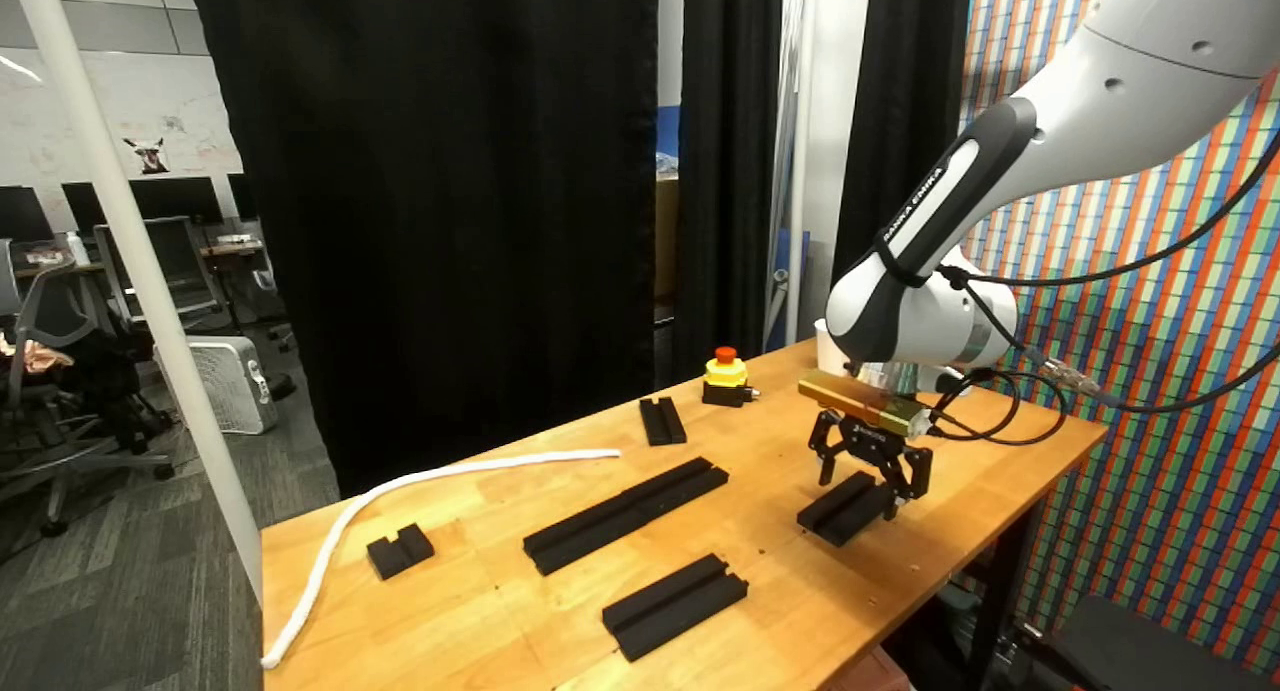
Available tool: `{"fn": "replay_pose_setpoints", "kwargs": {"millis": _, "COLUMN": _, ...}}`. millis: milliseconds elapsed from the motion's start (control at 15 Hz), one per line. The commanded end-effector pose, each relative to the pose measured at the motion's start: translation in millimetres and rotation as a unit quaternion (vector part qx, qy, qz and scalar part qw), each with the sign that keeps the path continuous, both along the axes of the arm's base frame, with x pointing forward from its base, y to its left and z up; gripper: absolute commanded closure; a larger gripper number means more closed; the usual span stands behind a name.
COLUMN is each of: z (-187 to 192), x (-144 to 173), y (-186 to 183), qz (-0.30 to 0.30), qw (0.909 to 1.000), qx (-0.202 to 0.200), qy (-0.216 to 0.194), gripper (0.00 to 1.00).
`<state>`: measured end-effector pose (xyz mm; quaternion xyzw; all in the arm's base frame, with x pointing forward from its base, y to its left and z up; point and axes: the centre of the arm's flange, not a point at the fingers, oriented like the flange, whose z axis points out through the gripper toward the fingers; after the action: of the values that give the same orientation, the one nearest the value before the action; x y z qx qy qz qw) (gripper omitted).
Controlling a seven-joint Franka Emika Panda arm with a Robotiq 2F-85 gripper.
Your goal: Arrange the black objects on the table
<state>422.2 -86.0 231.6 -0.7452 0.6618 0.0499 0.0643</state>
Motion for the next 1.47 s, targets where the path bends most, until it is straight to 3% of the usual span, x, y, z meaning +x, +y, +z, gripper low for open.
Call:
{"fn": "replay_pose_setpoints", "kwargs": {"millis": 0, "z": -5.4, "x": 10.3, "y": 7.5, "qz": 0.004, "qw": 0.9997, "qx": -0.025, "qy": 0.001, "gripper": 0.0}}
{"fn": "replay_pose_setpoints", "kwargs": {"millis": 533, "z": -7.9, "x": 29.9, "y": 9.4, "qz": 0.019, "qw": 0.9982, "qx": -0.057, "qy": 0.009, "gripper": 0.0}}
{"fn": "replay_pose_setpoints", "kwargs": {"millis": 1133, "z": -22.6, "x": 33.5, "y": 11.3, "qz": 0.017, "qw": 0.998, "qx": -0.058, "qy": 0.019, "gripper": 0.0}}
{"fn": "replay_pose_setpoints", "kwargs": {"millis": 1200, "z": -23.1, "x": 33.5, "y": 11.2, "qz": 0.017, "qw": 0.9978, "qx": -0.061, "qy": 0.019, "gripper": 0.17}}
{"fn": "replay_pose_setpoints", "kwargs": {"millis": 1400, "z": -18.6, "x": 38.6, "y": 11.4, "qz": 0.017, "qw": 0.9978, "qx": -0.064, "qy": 0.012, "gripper": 0.41}}
